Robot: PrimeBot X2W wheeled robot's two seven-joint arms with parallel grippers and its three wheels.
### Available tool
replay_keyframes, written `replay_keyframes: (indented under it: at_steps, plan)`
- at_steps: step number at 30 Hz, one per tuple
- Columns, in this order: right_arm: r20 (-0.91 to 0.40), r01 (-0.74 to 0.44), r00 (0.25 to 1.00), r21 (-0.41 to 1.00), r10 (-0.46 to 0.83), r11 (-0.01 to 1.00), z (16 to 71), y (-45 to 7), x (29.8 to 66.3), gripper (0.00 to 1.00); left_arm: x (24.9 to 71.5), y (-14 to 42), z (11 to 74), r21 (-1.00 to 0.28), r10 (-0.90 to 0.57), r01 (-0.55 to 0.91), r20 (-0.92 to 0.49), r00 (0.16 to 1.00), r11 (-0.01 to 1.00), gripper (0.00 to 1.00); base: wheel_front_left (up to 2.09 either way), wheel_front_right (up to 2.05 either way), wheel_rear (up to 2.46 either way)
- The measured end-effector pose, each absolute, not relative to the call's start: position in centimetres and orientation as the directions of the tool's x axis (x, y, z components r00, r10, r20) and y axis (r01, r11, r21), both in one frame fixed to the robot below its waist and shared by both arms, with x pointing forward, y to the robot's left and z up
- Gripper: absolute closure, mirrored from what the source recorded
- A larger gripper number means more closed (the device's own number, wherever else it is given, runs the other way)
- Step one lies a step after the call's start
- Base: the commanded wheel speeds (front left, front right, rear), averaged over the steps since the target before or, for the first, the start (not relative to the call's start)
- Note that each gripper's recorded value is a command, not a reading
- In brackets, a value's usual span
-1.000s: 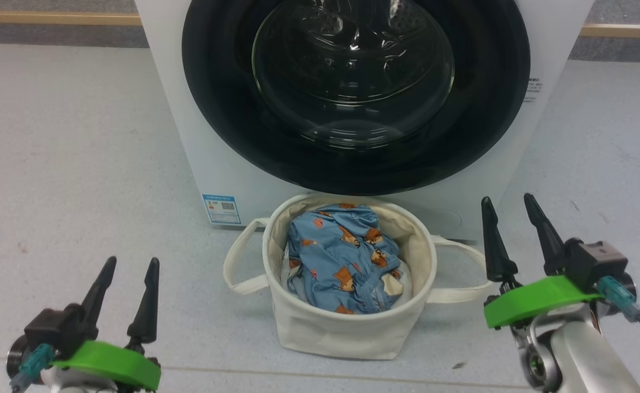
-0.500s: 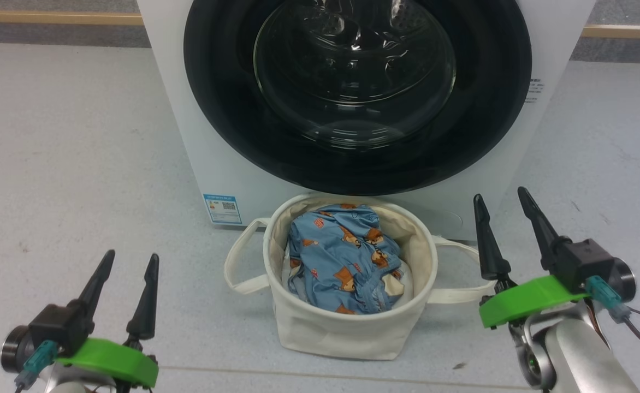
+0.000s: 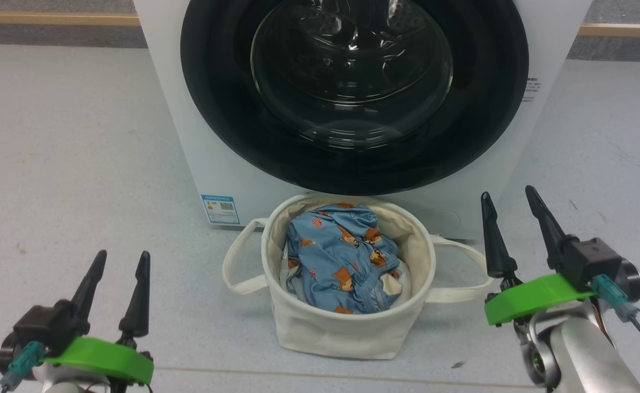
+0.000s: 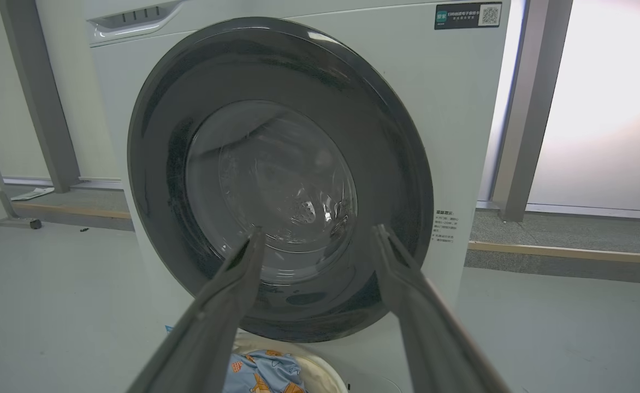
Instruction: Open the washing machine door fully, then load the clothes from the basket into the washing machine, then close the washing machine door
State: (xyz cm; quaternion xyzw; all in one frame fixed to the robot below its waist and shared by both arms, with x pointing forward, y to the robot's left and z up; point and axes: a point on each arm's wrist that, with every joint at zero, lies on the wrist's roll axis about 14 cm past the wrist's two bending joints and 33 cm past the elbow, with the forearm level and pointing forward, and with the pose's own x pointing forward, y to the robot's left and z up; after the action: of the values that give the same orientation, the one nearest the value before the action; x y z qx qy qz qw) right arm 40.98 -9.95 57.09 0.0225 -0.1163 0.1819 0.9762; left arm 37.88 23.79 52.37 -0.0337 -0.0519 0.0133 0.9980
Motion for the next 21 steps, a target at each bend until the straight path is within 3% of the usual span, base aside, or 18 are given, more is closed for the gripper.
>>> replay_keyframes:
  at_steps: [21]
  plan:
    - [0.232, -0.355, 0.911, 0.015, 0.342, 0.935, 56.91, -10.13, 41.04, 0.00, 38.20, 24.06, 52.20, -0.144, 0.039, -0.025, 0.098, 0.994, 0.989, 0.00, 0.00, 0.00, 0.00]
